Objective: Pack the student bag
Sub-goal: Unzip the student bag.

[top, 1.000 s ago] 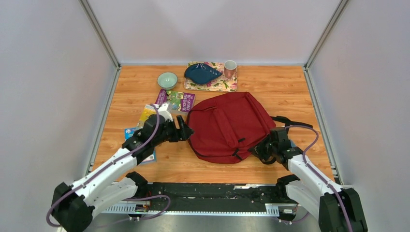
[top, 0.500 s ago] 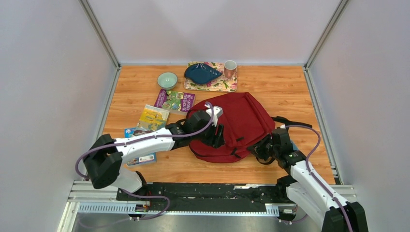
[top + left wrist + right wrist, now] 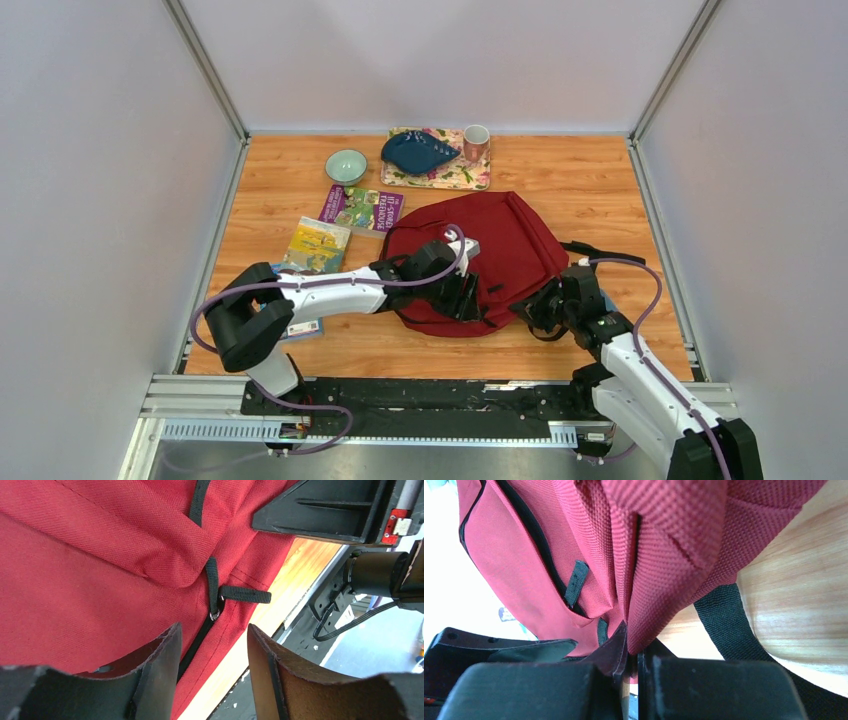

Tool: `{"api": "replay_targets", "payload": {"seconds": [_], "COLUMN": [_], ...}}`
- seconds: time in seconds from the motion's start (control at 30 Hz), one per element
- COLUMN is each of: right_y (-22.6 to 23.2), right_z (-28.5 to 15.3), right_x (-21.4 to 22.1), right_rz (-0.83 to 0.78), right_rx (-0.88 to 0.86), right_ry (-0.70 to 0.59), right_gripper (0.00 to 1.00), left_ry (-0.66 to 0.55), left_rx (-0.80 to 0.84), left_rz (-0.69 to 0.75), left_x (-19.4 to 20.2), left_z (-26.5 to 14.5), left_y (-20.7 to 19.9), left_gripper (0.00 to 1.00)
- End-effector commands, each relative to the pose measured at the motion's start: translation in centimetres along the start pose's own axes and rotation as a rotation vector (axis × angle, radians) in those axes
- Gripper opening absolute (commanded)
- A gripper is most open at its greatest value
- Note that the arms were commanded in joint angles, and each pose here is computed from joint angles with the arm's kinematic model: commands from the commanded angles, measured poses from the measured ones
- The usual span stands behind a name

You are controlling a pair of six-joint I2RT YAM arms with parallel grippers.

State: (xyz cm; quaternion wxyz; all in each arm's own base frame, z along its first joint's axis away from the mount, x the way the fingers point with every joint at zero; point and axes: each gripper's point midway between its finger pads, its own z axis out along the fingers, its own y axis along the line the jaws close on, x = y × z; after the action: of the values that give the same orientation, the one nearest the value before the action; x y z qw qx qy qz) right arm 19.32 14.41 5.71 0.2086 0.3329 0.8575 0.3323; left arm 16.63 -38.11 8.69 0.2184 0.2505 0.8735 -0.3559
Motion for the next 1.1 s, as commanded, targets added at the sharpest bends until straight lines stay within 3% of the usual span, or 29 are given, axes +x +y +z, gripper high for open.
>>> {"api": "replay_targets", "payload": {"seconds": [0.0,0.67,1.07], "right_y": [1.4,1.3,1.2], "right_z": [-0.2,0.0,0.1], "right_x": [0.0,1.3,1.4], "right_rz": [-0.018,-0.059,-0.071], "right_rx": [-0.057,-0.059,-0.056], "right_ry": [0.0,0.027,0.03], "right_gripper": [0.0,0.0,0.0], "left_ry": [-0.03,0.016,0.032], "left_rx": [0.084,0.063,0.049], "left_rz": [-0.037,-0.111,-0.117], "left_x": [-1.8,-0.3,0.1], "left_z": [0.7,3.8,4.6], "left_y": [-2.5,-1.2,-0.8], "left_gripper": [0.57,0.51,0.39]}}
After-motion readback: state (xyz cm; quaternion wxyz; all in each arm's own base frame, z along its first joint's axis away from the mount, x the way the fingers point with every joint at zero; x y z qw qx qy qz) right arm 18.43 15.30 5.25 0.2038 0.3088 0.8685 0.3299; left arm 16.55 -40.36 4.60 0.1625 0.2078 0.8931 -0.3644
